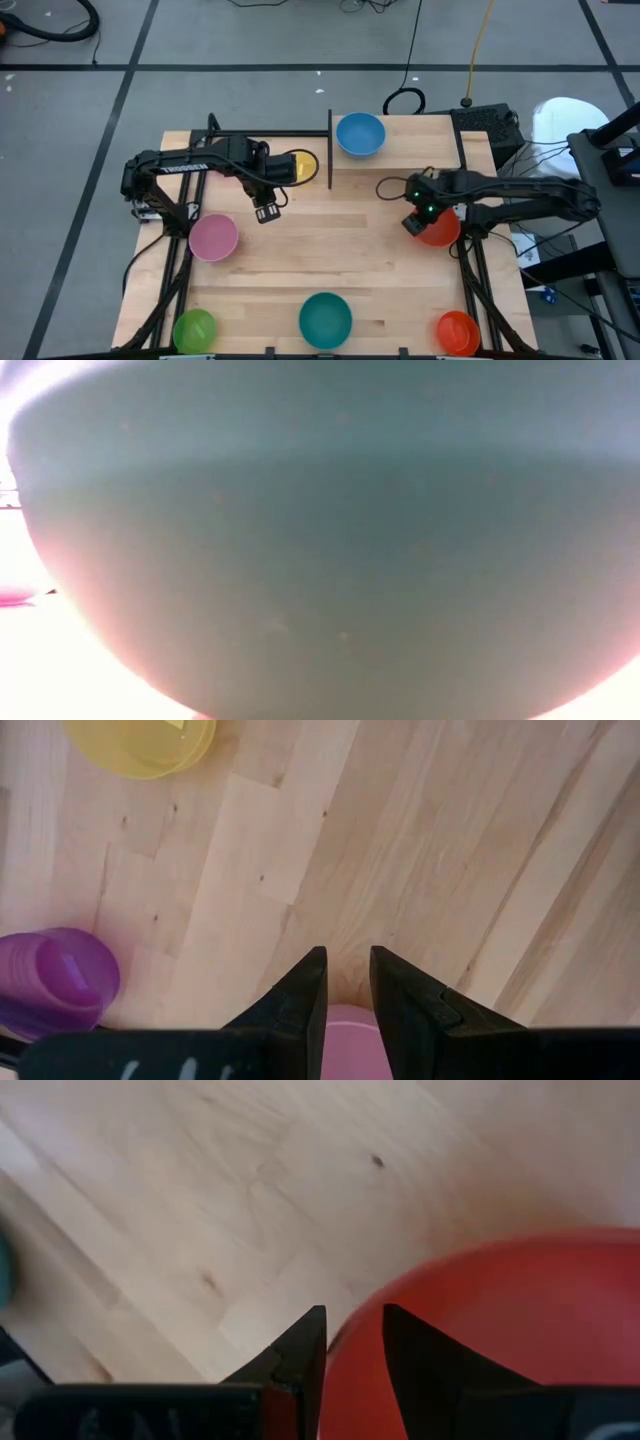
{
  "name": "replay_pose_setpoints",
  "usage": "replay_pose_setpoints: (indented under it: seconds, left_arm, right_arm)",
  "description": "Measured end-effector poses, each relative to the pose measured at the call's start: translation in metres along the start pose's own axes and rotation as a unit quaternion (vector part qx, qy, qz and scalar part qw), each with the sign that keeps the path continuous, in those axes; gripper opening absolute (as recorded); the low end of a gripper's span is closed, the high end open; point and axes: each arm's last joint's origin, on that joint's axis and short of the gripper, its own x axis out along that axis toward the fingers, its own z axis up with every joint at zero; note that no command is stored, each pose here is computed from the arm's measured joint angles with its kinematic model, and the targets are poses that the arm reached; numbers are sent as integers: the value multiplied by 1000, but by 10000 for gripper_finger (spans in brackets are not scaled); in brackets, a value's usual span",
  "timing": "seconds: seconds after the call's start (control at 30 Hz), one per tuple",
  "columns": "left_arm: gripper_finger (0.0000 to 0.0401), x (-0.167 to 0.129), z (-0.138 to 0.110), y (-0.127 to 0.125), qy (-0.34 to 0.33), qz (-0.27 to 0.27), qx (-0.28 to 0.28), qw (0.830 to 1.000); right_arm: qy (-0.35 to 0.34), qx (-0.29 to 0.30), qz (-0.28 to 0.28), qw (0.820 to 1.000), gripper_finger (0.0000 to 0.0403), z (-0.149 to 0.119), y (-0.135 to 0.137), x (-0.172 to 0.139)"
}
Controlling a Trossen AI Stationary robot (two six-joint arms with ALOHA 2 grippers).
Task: Place and stack bowls onto a shelf
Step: Stack the orange bowl on the shelf
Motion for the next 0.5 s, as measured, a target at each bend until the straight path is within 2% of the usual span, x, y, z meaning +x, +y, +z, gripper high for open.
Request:
replay_pose_setpoints:
  seconds: [0.3, 0.5]
  left_arm:
    - [86, 0, 0, 0, 0, 0, 0, 1000]
    - [86, 0, 0, 0, 0, 0, 0, 1000]
  right_arm:
    - [17, -15, -49, 999, 85, 7, -2, 14]
    - [16, -43, -53, 998, 16, 10, -1, 15]
